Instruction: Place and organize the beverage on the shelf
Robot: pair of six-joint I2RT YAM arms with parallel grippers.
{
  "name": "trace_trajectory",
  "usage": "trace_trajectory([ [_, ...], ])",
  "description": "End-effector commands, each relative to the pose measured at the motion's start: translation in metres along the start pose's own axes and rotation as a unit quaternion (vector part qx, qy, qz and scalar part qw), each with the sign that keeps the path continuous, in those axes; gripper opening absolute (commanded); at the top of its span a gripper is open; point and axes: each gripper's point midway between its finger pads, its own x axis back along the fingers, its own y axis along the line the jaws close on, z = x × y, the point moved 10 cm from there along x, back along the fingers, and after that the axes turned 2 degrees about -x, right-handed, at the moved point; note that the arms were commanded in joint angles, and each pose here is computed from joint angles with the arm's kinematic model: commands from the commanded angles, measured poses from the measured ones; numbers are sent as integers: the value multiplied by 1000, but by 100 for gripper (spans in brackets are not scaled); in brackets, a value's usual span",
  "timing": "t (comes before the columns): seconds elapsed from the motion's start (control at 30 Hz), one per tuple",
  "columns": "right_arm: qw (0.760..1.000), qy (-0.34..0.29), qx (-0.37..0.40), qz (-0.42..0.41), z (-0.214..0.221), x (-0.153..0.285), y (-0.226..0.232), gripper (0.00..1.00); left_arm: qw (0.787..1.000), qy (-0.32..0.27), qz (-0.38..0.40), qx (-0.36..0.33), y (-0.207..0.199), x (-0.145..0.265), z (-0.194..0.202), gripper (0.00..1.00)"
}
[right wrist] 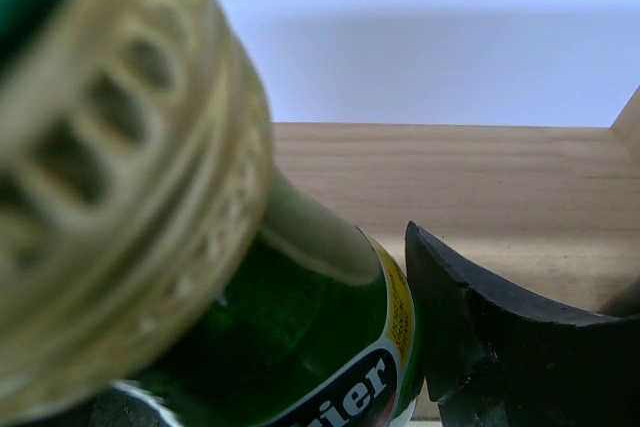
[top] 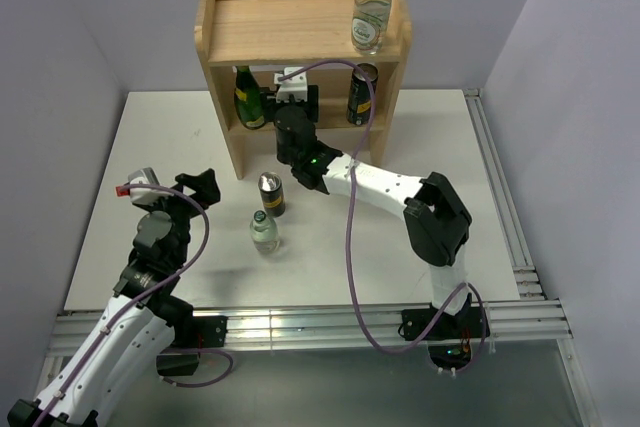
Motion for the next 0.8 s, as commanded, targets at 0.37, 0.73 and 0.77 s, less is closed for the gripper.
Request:
trace_trajectory([
  [0.37, 992, -64, -106, -3, -49, -16, 2, 0, 1000, 0, 2, -4, 0, -4, 4, 99],
  [0.73, 992, -52, -114, 5, -39, -19, 1, 46, 1000, 2, 2, -5, -1, -5, 6, 99],
  [0.77, 992, -51, -114, 5, -37, -19, 2, 53, 1000, 1, 3, -4, -1, -5, 5, 99],
])
